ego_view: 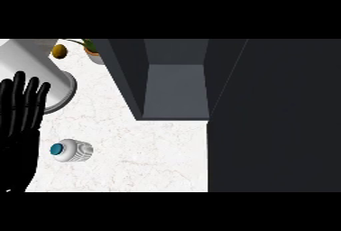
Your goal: Pick up the bottled water, place it into the cabinet and close the cabinet
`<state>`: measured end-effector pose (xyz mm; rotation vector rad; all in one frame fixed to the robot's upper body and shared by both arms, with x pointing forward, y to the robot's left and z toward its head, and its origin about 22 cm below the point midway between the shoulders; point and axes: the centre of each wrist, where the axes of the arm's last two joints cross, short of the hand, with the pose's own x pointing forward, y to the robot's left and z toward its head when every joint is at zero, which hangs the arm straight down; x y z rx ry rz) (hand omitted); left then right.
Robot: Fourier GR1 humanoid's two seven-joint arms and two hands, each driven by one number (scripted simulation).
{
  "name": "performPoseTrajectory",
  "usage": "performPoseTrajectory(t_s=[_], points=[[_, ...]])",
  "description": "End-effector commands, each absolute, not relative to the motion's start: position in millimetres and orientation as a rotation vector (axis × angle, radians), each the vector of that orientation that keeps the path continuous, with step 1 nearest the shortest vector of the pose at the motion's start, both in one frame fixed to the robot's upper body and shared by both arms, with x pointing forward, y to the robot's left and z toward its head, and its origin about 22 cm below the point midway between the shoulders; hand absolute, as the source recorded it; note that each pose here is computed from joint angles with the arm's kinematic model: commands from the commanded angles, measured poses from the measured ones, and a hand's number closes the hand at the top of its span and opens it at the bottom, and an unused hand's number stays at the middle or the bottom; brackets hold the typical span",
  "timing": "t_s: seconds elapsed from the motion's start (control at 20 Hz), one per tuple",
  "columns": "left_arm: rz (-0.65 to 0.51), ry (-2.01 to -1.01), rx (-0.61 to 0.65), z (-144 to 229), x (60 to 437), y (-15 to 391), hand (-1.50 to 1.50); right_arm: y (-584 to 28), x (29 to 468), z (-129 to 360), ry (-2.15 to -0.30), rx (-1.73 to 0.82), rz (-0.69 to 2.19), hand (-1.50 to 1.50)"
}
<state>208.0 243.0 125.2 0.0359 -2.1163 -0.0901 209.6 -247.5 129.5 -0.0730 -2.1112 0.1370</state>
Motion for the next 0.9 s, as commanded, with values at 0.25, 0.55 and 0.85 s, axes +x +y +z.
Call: performPoseTrajectory(t_s=[0.25, 0.55, 0.85], points=[[-0.646, -2.031, -0.792, 130, 187, 235, -1.5, -248, 191, 119, -2.047, -0.06, 0.091, -1.5], [-0.697, -1.595, -0.998, 100, 154, 280, -1.5, -231, 169, 115, -1.895, 0.226, 0.076, -1.5], [-0.74, -1.561, -1.053, 135, 142, 356, -1.5, -245, 132, 145, -1.903, 0.226, 0.079, -1.5]])
